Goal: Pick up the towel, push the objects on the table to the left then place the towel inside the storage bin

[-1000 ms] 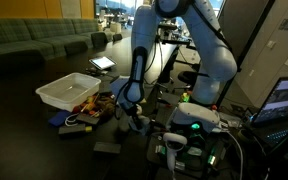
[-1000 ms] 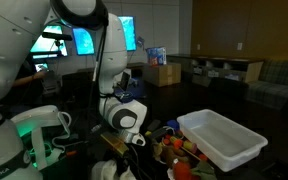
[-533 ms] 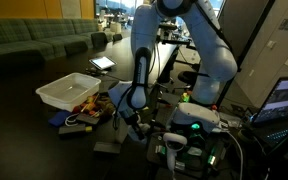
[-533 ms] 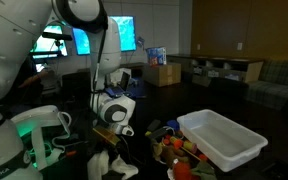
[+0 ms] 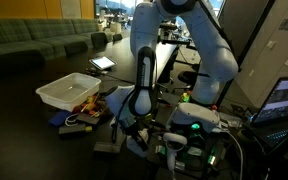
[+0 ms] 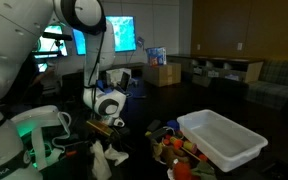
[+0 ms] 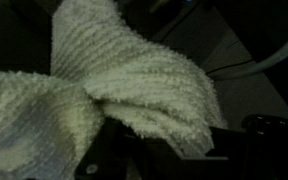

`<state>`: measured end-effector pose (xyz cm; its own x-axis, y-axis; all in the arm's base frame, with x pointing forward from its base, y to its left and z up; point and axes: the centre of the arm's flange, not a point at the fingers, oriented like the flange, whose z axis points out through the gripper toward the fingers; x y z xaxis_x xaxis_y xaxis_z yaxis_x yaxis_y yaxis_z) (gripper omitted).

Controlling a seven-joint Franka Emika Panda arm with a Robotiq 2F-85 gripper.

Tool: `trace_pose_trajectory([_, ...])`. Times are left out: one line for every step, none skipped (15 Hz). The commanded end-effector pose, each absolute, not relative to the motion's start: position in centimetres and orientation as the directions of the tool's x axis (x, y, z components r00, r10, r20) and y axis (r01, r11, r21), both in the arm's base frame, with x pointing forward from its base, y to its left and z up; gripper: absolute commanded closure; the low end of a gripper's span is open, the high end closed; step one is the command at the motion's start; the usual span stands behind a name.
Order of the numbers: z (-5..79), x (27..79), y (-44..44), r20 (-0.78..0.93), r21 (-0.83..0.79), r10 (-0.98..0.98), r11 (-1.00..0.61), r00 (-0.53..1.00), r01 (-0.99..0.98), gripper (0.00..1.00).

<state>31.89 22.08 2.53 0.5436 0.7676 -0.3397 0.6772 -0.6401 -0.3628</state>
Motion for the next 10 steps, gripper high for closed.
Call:
trace_pose_trajectory([3.8, 32.1, 25.0, -0.294, -0.402, 0.799, -0.601, 0.525, 0.691, 0.88])
trace_pose_trajectory([4.2, 32.4, 25.7, -0.278, -0.404, 0.802, -0.598, 0.530, 0.693, 0.88])
trace_pose_trajectory([4.2, 33.0, 26.6, -0.265, -0.402, 0.797, -0.602, 0.542, 0.690, 0.88])
trace_pose_trajectory([4.5, 33.7, 27.4, -0.255, -0.401, 0.793, -0.607, 0.553, 0.686, 0.87])
trace_pose_trajectory([4.6, 34.5, 28.0, -0.247, -0.397, 0.786, -0.616, 0.567, 0.680, 0.88])
trace_pose_trajectory([4.6, 35.3, 28.5, -0.239, -0.393, 0.778, -0.625, 0.582, 0.675, 0.88])
trace_pose_trajectory([4.8, 36.1, 29.1, -0.230, -0.388, 0.771, -0.632, 0.594, 0.670, 0.88])
trace_pose_trajectory([4.6, 36.8, 29.6, -0.216, -0.377, 0.765, -0.639, 0.607, 0.670, 0.88])
trace_pose_trajectory([4.8, 37.5, 30.1, -0.210, -0.373, 0.761, -0.643, 0.614, 0.669, 0.88])
trace_pose_trajectory([4.8, 38.2, 30.6, -0.203, -0.371, 0.757, -0.646, 0.621, 0.667, 0.88])
